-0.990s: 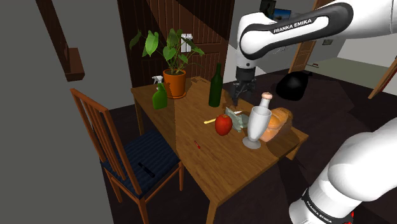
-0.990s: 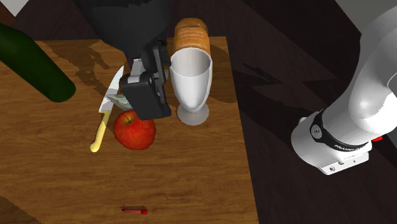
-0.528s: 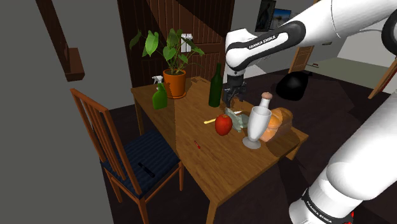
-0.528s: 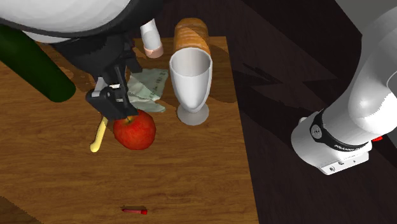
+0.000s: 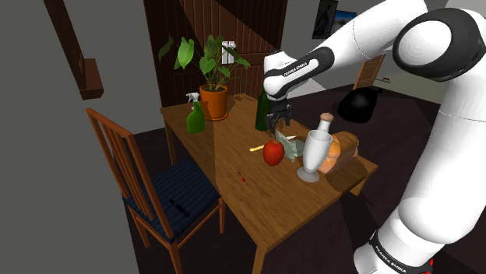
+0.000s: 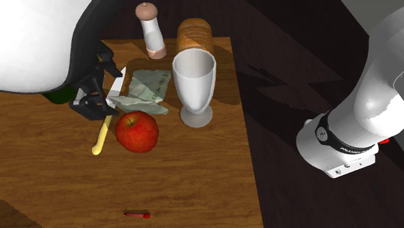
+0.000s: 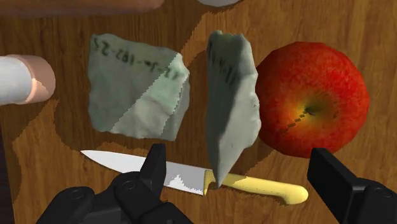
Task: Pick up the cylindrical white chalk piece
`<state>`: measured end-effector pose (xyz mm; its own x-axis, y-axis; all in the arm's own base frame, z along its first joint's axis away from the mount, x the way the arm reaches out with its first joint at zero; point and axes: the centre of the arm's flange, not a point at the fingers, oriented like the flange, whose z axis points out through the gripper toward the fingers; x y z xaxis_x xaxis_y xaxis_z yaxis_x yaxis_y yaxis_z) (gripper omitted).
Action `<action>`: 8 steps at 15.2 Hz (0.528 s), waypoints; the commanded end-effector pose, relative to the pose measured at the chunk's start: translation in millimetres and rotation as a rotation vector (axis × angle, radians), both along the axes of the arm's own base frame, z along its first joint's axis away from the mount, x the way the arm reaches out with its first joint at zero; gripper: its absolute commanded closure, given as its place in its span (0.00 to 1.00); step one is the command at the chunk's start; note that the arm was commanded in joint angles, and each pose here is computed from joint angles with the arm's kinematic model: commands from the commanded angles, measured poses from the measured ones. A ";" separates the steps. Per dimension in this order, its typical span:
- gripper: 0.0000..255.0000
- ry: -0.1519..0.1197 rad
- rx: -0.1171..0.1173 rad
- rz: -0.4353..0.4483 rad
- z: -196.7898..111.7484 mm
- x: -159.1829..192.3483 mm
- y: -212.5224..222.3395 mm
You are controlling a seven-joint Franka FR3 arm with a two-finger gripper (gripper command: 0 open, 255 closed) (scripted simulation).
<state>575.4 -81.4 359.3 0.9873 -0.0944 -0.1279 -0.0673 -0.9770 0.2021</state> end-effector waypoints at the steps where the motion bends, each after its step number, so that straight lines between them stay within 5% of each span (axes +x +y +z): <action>1: 0.00 0.006 -0.021 -0.005 -14.9 22.1 -10.5; 8: 0.00 0.008 -0.026 -0.006 -50.1 26.5 -13.0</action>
